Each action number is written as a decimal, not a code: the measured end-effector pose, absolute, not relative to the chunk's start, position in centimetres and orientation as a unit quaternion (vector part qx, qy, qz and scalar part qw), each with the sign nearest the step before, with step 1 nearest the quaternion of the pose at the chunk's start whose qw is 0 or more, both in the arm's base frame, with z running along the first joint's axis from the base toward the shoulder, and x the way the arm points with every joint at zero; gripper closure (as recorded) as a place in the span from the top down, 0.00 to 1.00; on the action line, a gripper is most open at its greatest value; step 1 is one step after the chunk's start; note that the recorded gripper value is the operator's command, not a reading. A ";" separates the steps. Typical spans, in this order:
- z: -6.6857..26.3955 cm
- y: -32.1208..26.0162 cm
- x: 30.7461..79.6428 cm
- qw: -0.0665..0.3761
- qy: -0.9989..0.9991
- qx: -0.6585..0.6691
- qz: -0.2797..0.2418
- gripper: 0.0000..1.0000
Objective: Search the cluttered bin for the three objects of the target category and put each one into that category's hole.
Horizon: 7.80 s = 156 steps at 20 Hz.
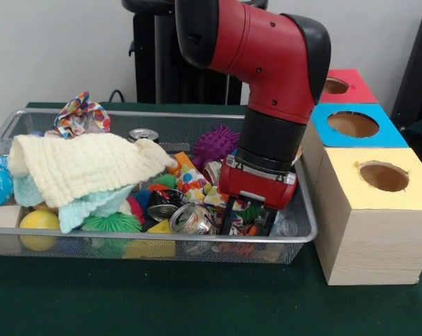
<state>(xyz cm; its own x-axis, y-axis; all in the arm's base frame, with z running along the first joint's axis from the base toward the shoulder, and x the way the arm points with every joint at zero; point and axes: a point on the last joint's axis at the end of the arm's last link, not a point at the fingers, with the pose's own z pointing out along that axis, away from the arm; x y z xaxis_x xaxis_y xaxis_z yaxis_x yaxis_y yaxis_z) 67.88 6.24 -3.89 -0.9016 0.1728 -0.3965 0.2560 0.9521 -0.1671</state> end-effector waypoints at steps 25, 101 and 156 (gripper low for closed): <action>-6.6 4.6 67.6 0.172 0.968 0.148 -0.107 0.00; 17.3 8.8 58.7 0.052 0.912 0.397 -0.087 0.00; 8.7 21.5 47.1 0.042 0.877 0.464 -0.118 0.00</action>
